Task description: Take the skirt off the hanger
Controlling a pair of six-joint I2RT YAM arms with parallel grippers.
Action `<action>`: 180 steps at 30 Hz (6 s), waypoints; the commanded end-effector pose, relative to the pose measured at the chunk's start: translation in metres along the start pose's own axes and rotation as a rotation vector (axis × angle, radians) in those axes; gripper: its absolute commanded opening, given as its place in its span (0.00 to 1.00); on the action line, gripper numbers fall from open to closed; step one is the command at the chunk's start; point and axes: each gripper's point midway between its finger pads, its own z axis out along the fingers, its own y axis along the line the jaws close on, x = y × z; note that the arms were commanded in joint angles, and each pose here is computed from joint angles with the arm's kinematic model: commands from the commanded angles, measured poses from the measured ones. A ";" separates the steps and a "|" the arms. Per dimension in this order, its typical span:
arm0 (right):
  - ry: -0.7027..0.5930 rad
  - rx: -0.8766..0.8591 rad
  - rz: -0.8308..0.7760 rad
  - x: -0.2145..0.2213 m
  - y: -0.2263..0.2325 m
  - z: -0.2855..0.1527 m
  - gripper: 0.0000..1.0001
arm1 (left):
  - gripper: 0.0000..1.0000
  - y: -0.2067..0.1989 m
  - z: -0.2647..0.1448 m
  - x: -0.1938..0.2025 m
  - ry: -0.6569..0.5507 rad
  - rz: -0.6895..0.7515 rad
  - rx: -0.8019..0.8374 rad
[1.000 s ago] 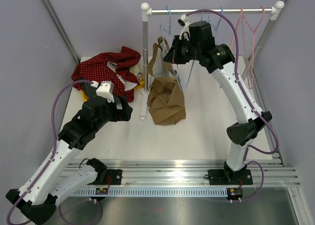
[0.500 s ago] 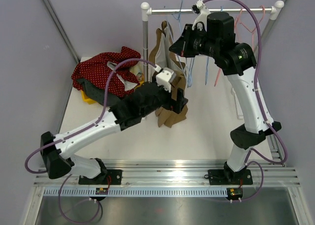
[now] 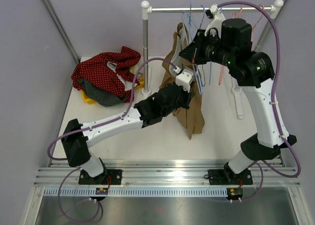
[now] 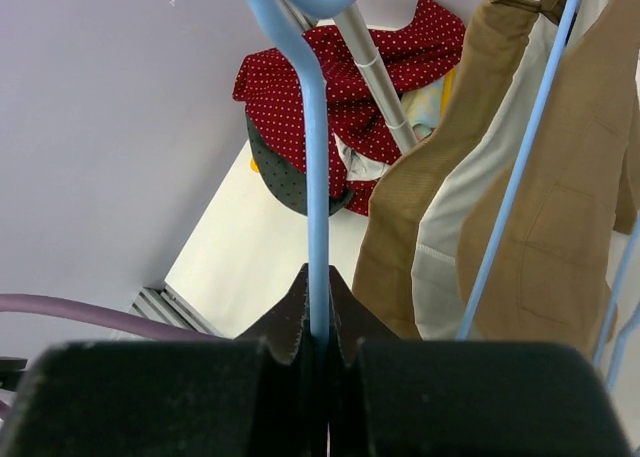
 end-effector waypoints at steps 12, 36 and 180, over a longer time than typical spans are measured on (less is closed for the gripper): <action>-0.252 0.003 -0.014 -0.047 0.004 0.002 0.00 | 0.00 -0.108 -0.137 -0.038 -0.201 0.055 0.052; -0.270 0.409 0.106 -0.020 -0.090 0.051 0.00 | 0.00 -0.251 -0.230 -0.040 -0.175 0.124 0.421; -0.601 -0.694 1.045 -0.049 -0.007 -0.130 0.00 | 0.00 -0.162 -0.219 0.007 -0.191 0.104 -0.307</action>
